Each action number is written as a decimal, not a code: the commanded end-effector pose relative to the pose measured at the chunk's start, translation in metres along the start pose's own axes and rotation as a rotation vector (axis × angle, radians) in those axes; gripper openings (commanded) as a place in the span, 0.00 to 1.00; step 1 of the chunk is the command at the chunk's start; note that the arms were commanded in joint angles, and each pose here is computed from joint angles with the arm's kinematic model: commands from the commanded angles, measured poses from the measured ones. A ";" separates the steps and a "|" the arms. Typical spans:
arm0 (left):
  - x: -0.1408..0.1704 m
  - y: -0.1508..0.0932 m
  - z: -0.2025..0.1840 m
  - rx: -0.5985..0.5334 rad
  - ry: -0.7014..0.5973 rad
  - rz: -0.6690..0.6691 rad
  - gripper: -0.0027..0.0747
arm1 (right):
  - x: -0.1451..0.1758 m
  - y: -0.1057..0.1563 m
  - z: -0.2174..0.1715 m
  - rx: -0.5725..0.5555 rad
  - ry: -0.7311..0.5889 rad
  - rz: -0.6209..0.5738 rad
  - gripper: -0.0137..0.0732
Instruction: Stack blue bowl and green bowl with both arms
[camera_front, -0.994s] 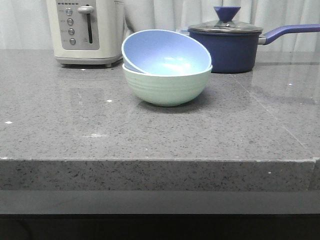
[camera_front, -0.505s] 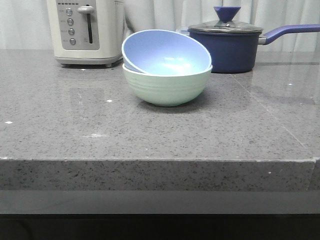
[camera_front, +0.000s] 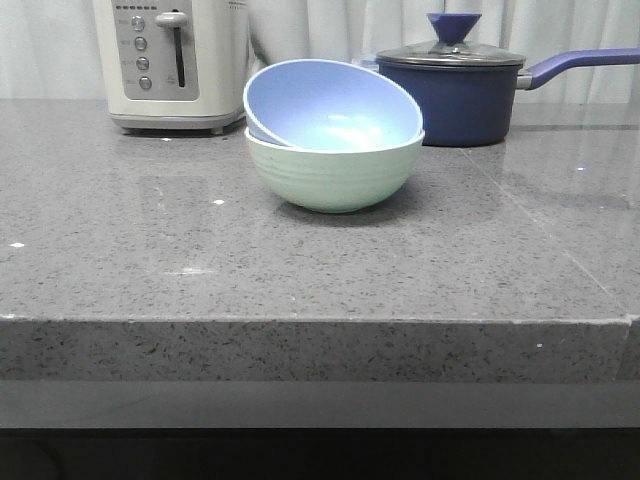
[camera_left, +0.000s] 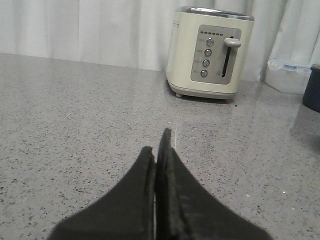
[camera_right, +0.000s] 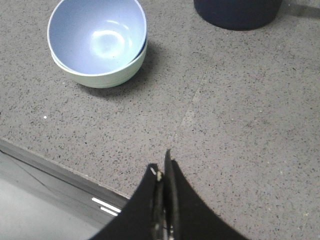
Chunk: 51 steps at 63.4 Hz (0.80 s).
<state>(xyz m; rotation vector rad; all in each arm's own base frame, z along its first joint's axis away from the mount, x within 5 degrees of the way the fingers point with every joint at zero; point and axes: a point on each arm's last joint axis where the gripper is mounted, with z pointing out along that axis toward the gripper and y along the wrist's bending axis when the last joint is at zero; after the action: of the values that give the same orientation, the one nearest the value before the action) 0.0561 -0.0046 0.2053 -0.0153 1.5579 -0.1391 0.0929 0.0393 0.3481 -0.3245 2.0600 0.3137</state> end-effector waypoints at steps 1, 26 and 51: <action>-0.006 0.000 -0.002 0.010 -0.085 -0.001 0.01 | -0.003 -0.007 -0.010 0.067 -0.183 0.008 0.08; -0.006 0.000 -0.001 0.010 -0.084 -0.001 0.01 | 0.097 -0.030 -0.003 0.366 -0.607 -0.011 0.08; -0.006 0.000 -0.001 0.010 -0.084 -0.001 0.01 | 0.136 -0.035 0.015 0.404 -0.672 -0.016 0.08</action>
<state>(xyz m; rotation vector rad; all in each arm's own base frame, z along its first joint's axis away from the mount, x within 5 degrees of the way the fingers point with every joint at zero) 0.0561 -0.0046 0.2053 -0.0140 1.5579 -0.1377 0.0557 -0.0004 0.2050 0.0292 1.5614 0.0138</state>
